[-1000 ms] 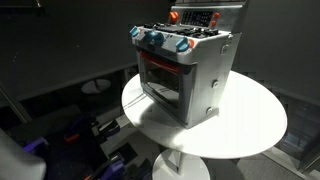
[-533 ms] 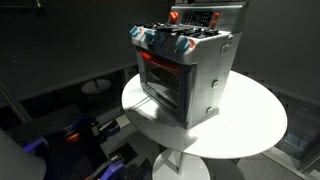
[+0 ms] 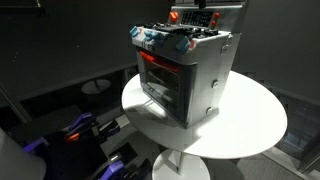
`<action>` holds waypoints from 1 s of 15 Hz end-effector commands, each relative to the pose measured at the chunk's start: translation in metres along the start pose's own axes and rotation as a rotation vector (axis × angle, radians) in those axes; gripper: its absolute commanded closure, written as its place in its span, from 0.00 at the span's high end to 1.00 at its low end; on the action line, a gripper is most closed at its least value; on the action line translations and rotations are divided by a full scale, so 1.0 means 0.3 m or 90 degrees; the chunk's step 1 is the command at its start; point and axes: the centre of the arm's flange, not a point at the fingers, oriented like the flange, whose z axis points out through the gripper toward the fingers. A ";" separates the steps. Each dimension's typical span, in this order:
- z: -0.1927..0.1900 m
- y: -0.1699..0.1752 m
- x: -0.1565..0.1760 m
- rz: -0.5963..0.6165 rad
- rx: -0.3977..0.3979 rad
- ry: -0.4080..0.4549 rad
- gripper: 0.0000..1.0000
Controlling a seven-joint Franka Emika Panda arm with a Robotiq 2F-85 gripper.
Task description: Press the top button on the right side of the stove
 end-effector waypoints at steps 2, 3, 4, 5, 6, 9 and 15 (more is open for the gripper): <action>0.039 -0.007 0.069 0.033 -0.029 -0.003 1.00; 0.052 -0.004 0.079 0.036 -0.033 -0.005 1.00; 0.063 -0.001 0.088 0.039 -0.036 -0.008 1.00; 0.074 -0.001 0.100 0.042 -0.039 -0.010 1.00; 0.085 -0.001 0.109 0.045 -0.042 -0.014 1.00; 0.108 -0.004 0.134 0.051 -0.051 -0.019 1.00; 0.142 -0.018 0.169 0.058 -0.065 -0.026 1.00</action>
